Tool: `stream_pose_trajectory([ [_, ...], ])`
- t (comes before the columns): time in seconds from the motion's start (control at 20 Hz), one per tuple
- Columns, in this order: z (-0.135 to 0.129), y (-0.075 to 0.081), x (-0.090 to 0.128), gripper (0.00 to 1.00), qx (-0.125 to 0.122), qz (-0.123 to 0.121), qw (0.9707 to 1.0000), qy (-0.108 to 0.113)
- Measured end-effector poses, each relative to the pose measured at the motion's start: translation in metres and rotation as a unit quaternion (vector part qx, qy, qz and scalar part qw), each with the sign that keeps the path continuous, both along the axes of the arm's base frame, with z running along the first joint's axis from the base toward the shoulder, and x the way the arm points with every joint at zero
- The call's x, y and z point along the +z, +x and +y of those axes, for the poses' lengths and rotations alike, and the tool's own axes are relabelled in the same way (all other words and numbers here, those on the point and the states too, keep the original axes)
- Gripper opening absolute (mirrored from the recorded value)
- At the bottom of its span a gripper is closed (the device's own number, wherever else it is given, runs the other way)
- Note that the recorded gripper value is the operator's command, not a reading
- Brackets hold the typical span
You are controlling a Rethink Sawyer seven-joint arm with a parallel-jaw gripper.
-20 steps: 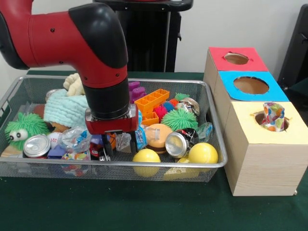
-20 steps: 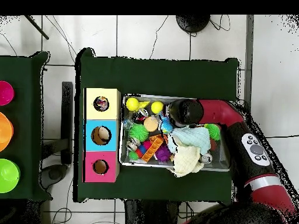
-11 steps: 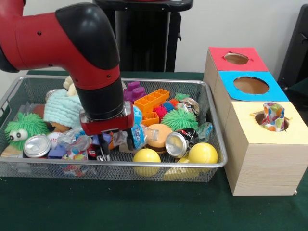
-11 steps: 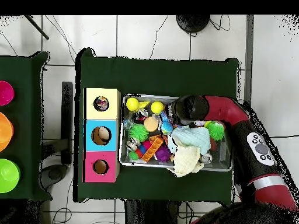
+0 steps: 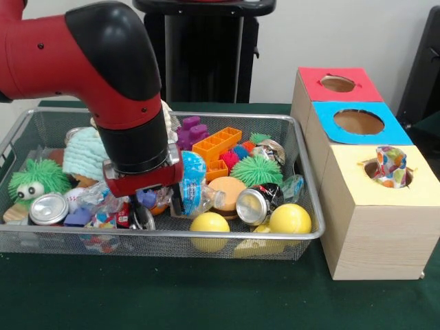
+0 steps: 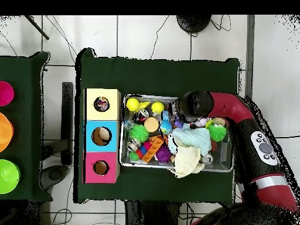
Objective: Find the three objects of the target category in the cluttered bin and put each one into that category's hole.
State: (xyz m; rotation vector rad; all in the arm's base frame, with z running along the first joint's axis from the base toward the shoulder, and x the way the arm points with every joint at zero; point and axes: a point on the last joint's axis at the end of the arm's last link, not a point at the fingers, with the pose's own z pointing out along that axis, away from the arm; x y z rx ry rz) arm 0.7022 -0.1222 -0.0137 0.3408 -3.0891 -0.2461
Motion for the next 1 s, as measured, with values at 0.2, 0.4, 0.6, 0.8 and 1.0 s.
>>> stream_pose_trajectory([
  [0.2, -0.006, 0.006, 0.003, 1.0, -0.001, -0.007, 1.0, -0.005],
  [0.4, -0.015, 0.014, 0.01, 1.0, -0.005, -0.017, 0.9998, -0.013],
  [0.6, -0.031, 0.018, 0.017, 1.0, -0.005, -0.026, 0.9992, -0.031],
  [0.8, -0.044, 0.019, 0.022, 1.0, -0.005, -0.03, 0.9986, -0.043],
  [1.0, -0.054, 0.021, 0.025, 1.0, -0.009, -0.035, 0.9981, -0.051],
])
